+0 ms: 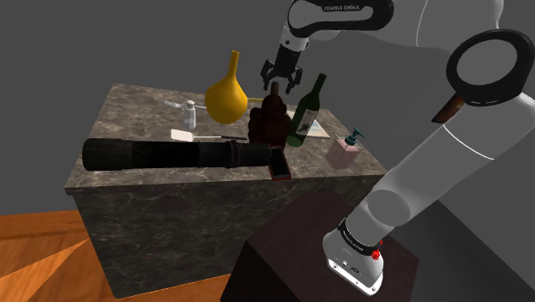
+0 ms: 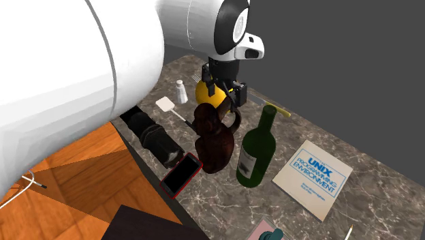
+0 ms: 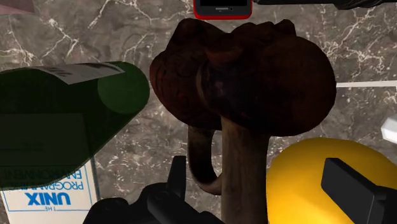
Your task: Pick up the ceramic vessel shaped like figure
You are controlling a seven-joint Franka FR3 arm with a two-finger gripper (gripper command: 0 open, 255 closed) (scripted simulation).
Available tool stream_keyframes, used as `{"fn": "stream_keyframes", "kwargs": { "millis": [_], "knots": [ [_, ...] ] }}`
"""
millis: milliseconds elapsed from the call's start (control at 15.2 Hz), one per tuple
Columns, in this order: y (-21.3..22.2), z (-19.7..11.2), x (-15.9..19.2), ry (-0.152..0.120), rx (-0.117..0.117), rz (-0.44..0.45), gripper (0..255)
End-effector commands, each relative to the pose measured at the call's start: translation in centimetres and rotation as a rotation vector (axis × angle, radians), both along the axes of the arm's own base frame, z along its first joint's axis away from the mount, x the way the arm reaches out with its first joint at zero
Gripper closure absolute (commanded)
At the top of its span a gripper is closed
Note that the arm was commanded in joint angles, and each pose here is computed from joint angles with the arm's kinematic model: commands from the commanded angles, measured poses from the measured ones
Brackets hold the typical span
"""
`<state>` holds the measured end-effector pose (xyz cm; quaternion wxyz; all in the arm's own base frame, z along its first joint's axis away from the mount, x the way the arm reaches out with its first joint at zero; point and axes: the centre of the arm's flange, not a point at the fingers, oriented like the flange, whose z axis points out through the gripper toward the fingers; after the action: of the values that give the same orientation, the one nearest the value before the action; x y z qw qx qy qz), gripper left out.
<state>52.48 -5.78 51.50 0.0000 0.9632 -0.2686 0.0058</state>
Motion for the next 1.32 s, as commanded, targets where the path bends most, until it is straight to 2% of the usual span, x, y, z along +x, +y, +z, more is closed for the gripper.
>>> {"fn": "stream_keyframes", "kwargs": {
  "millis": [0,264,330,924,1254],
  "knots": [
    [0.0,-1.1,0.1,0.000,0.000,-0.001,0],
    [0.0,-2.4,0.1,0.000,0.000,-0.001,0],
    [0.0,-2.4,0.1,0.000,0.000,-0.001,255],
    [0.0,-2.4,0.1,0.000,0.000,-0.001,255],
    [0.0,0.2,0.1,0.000,0.000,-0.001,255]
  ]
}}
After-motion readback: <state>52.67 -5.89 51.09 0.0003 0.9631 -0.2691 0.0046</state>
